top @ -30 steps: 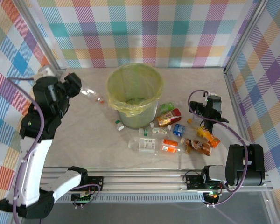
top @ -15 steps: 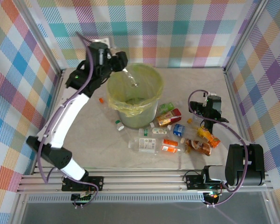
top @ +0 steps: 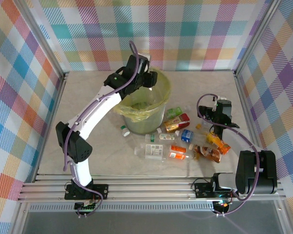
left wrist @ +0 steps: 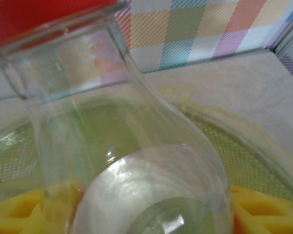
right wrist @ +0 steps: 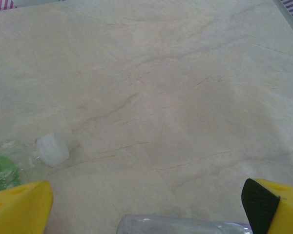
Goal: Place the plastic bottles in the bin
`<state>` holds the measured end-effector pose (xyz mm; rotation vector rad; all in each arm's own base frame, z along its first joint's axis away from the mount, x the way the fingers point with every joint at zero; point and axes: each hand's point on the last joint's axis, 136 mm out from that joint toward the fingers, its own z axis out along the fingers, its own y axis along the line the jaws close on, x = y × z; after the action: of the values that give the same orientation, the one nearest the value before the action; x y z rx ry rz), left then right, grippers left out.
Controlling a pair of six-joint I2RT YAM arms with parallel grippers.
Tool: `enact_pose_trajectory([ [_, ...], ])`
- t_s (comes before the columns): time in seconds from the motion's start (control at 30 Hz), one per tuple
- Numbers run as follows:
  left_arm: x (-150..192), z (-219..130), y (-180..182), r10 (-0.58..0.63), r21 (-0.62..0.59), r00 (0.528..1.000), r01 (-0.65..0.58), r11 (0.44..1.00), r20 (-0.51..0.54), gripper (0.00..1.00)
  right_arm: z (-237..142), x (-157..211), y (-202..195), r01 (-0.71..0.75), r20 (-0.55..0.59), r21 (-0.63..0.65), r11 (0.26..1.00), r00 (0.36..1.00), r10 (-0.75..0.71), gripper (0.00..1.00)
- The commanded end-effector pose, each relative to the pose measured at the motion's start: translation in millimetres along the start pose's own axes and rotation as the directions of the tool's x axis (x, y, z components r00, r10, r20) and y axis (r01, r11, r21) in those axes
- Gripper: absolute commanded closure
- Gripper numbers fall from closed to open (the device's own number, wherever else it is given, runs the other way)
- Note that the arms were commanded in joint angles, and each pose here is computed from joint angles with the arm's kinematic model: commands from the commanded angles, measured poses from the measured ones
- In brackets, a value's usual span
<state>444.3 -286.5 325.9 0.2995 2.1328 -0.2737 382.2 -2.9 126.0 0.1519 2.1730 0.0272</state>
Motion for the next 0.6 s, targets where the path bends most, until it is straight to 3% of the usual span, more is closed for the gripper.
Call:
enact_pose_trajectory([
  [0.0, 11.7, 3.5, -7.3, 0.051, 0.012, 0.998, -0.051, 0.999, -0.020, 0.47, -1.5, -13.8, 4.2, -0.003, 0.026, -0.006, 1.000, 1.000, 0.003, 0.00],
  [0.57, 71.7, 37.9, -4.0, 0.053, -0.004, 0.983, -0.055, 0.998, -0.175, 0.45, -1.0, -14.1, 4.2, -0.002, 0.024, -0.006, 1.000, 1.000, 0.002, 0.00],
])
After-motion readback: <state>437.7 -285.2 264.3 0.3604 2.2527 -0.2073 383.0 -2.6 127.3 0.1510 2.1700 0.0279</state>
